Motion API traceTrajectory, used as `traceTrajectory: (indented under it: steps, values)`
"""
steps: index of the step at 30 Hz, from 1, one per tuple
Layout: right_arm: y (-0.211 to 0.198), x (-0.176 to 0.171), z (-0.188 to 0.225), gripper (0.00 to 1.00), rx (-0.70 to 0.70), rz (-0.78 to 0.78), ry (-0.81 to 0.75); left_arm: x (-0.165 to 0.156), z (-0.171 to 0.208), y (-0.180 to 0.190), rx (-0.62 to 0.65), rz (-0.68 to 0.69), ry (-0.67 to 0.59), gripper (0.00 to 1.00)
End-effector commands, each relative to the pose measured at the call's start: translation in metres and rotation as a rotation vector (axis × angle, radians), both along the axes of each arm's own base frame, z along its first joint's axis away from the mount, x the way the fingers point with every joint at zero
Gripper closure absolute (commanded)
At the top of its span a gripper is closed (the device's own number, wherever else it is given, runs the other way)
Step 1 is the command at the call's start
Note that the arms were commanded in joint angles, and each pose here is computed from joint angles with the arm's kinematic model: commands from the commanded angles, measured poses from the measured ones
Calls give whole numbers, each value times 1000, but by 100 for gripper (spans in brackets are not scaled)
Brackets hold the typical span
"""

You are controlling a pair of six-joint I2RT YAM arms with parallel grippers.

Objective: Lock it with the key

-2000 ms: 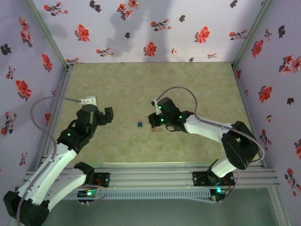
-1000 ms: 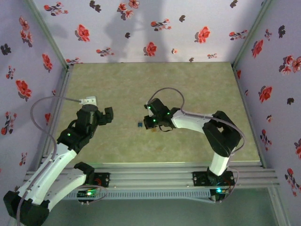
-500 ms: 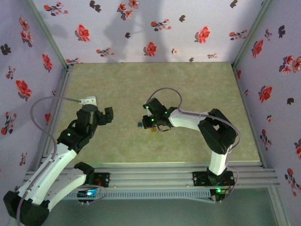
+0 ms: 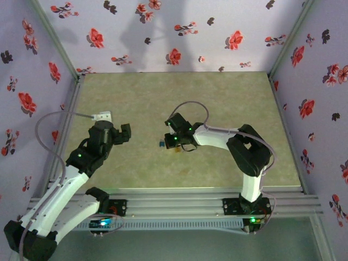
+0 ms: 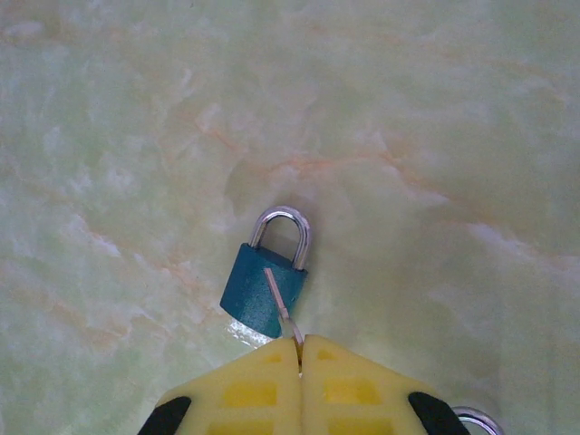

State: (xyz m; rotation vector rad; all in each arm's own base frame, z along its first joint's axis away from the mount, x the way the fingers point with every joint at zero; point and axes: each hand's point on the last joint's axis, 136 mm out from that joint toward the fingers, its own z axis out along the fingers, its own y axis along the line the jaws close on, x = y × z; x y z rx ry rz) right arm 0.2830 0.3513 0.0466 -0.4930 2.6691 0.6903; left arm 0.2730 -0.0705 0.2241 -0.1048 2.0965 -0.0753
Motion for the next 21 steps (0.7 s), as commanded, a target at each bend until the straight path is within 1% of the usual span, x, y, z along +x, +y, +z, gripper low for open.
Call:
traceTrajectory:
  steps: [1,15,21]
  values:
    - [0,3,-4,100,-31,-23,8,3,2,7,25,24,-23,0]
    - [0,4,-12,100,-57,-22,24,3,1,7,25,25,-19,0]
    - [-1,5,-15,95,-68,-25,32,2,1,7,24,25,-19,0]
